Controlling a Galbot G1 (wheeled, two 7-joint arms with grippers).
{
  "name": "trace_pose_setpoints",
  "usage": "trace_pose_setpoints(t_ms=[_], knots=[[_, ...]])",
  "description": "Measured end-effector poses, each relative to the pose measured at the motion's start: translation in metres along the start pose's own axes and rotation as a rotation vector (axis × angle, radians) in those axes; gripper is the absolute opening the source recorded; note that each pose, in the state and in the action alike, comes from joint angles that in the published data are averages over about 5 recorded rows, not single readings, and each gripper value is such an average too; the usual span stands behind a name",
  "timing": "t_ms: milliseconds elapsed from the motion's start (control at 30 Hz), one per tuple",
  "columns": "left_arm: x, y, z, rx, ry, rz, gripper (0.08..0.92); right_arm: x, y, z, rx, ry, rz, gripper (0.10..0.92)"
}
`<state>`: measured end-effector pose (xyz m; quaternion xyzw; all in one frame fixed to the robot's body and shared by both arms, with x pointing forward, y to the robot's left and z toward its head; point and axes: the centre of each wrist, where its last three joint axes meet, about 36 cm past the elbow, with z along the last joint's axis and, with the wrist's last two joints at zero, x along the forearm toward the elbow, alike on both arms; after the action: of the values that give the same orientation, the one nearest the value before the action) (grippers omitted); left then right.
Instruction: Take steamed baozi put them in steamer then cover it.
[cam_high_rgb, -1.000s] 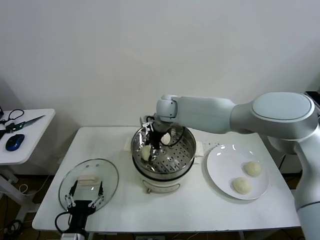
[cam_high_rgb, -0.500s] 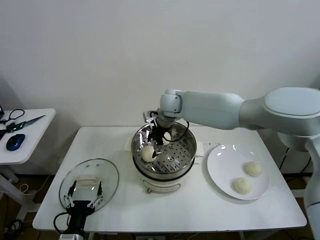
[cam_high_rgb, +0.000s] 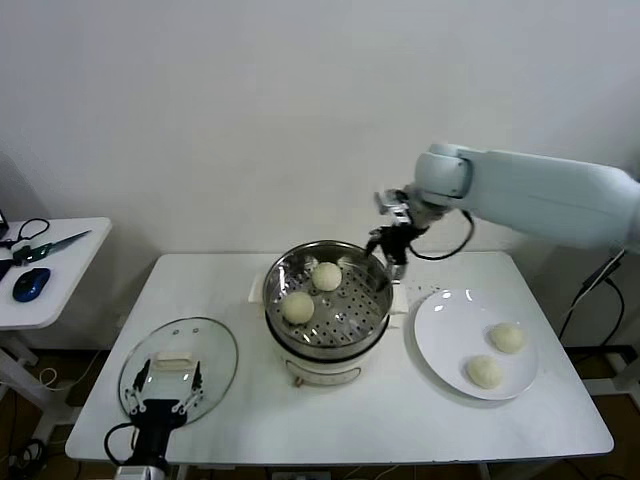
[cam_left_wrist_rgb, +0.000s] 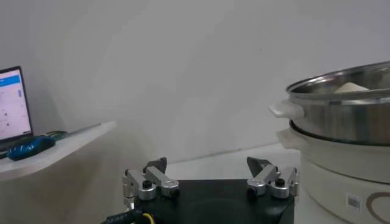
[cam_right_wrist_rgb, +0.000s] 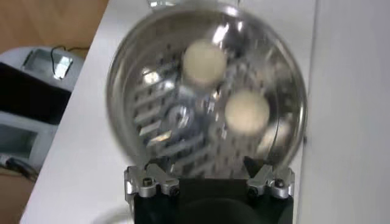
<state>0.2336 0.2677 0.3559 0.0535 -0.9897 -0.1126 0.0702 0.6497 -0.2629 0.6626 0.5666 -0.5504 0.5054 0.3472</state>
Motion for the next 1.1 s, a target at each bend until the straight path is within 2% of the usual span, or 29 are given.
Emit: trace_pose_setpoints(t_ms=[200, 467, 733, 1100], knots=[[0.000, 0.001, 0.000, -0.001, 0.005, -0.005, 0.823, -0.006, 0.041, 0.072, -0.060, 0.053, 0.001, 0.823], [0.003, 0.003, -0.001, -0.007, 0.007, -0.010, 0.823, -0.047, 0.094, 0.140, -0.120, 0.120, -0.045, 0.823], [0.006, 0.004, -0.001, -0.013, 0.013, -0.015, 0.823, -0.091, 0.126, 0.172, -0.145, 0.164, -0.093, 0.823], [0.008, 0.006, 0.002, -0.018, 0.021, -0.022, 0.823, -0.127, 0.130, 0.184, -0.151, 0.184, -0.122, 0.823]])
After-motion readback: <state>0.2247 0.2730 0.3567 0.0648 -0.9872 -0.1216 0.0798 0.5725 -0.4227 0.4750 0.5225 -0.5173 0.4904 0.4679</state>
